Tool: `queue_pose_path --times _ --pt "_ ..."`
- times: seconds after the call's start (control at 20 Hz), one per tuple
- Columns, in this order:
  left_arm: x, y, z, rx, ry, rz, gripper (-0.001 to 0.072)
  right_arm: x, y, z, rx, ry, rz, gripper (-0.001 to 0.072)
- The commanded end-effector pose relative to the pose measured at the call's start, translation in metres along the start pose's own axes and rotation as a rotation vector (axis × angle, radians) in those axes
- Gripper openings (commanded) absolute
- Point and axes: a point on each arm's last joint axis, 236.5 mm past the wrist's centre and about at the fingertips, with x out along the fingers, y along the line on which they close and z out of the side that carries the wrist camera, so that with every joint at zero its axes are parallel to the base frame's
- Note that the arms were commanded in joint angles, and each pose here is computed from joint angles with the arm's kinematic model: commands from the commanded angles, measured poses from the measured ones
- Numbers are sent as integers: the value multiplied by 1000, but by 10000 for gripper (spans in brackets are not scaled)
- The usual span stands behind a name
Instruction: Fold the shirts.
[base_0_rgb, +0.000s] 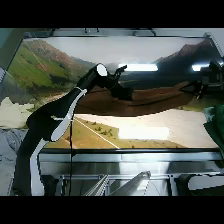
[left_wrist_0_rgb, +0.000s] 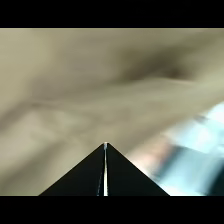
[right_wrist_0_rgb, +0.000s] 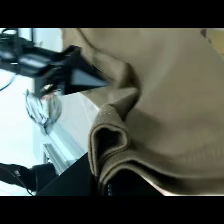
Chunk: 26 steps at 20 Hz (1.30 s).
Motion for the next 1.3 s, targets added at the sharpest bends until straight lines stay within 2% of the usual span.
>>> queue_pose_path --times 0.0,0.15,0.3,0.5,0.75,0.8,0.85,0.9,1.05,1.1,1.15,1.25 --pt "-84 -111 11 168 -85 -304 26 -33 11 -4 43 42 -68 17" --pt "-176 -115 -12 185 -121 -313 25 -35 40 4 30 42 -131 16" --pt "-243 -93 -19 153 -231 -262 26 22 101 10 -92 52 -122 16" --pt "-289 -64 -37 118 -343 -204 26 163 176 -7 -291 86 -90 17" --pt "-288 -32 -75 35 -327 -214 26 351 171 -72 -292 139 -88 22" --pt "-285 -27 -83 5 -315 -226 26 381 168 -82 -296 127 -67 151" --pt "-281 -23 -89 -21 -308 -235 26 405 167 -96 -279 148 -25 462" --pt "-277 -21 -95 -39 -302 -241 26 417 168 -109 -270 187 20 573" --pt "-281 -27 -107 -33 -328 -252 26 394 186 -118 -286 275 125 544" --pt "-285 -36 -108 -10 -349 -274 25 373 192 -110 -300 293 153 400" --pt "-291 -39 -110 2 -368 -271 26 346 196 -98 -309 306 172 348" --pt "-299 -41 -113 8 -401 -250 26 286 191 -75 -306 330 170 378"
